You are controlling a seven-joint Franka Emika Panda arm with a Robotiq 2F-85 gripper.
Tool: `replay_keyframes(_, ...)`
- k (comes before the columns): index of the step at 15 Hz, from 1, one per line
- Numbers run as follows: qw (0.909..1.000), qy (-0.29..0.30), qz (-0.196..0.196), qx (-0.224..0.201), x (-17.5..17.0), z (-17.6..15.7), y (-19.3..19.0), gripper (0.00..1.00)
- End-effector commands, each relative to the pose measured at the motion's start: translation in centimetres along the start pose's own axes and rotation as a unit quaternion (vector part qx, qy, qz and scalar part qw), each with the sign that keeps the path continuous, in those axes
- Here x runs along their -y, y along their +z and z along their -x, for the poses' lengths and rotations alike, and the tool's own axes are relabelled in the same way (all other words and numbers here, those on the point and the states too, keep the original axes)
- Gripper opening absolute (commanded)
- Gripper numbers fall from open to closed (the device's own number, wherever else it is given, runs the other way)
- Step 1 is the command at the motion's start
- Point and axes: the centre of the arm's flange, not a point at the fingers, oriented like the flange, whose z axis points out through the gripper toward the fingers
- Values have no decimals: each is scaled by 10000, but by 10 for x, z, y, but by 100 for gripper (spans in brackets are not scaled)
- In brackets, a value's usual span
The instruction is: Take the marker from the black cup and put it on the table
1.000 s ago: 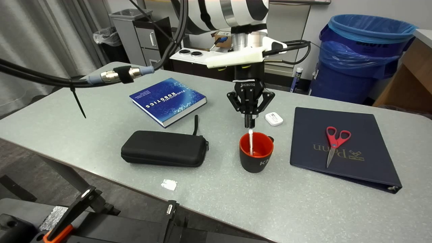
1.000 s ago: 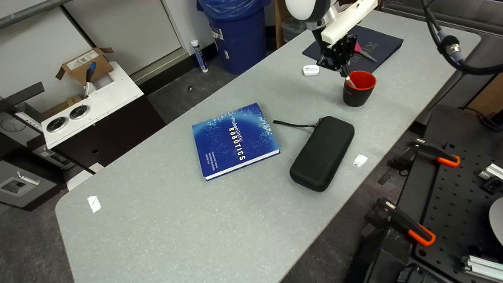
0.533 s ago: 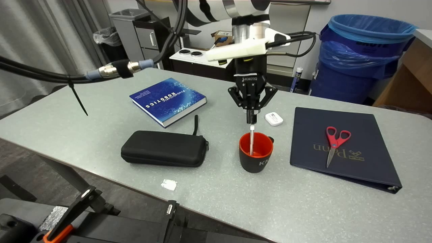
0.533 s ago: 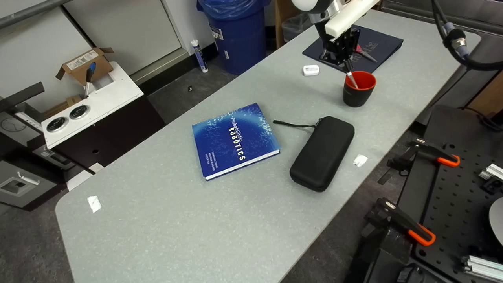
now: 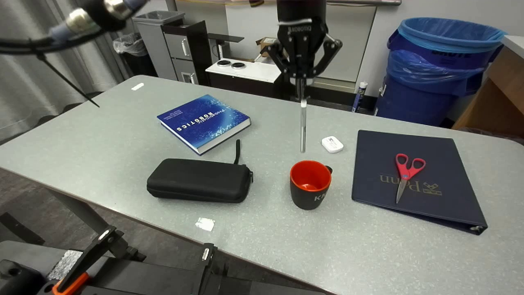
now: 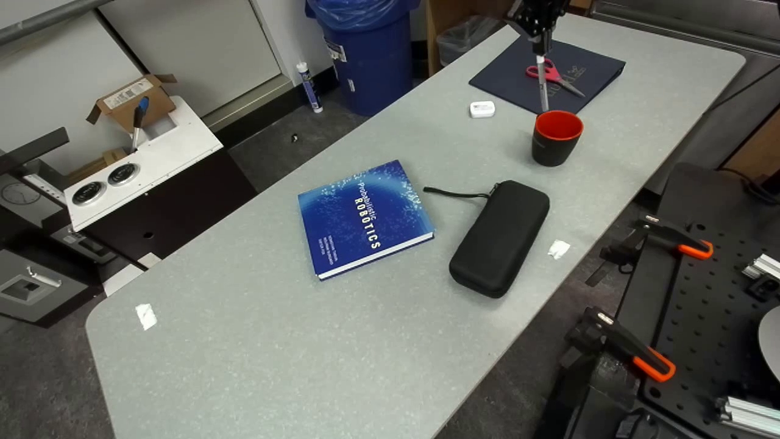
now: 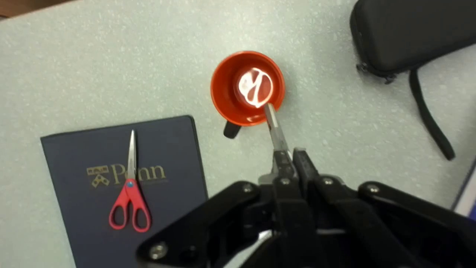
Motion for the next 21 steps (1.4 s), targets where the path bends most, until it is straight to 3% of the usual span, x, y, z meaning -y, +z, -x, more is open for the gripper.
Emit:
replay_keyframes(1,9965,-220,-721,-369,16,-27,-30,2)
replay_keyframes(3,9922,-338,-1173,-253,31,-52,-26,2)
replay_keyframes(7,9863,-437,-1580,182,57,-94,23,2)
replay_keyframes(12,9865,-430,-1376,771,70,-123,96,2)
replay_keyframes(17,9859,-271,-1289,1029,66,-145,131,2)
replay_keyframes(18,9856,-259,-1310,1040,65,-146,132,32)
replay_keyframes(19,9858,-265,-1305,1026,64,-147,131,32)
replay_keyframes(21,9864,-263,-1301,968,61,-146,126,47)
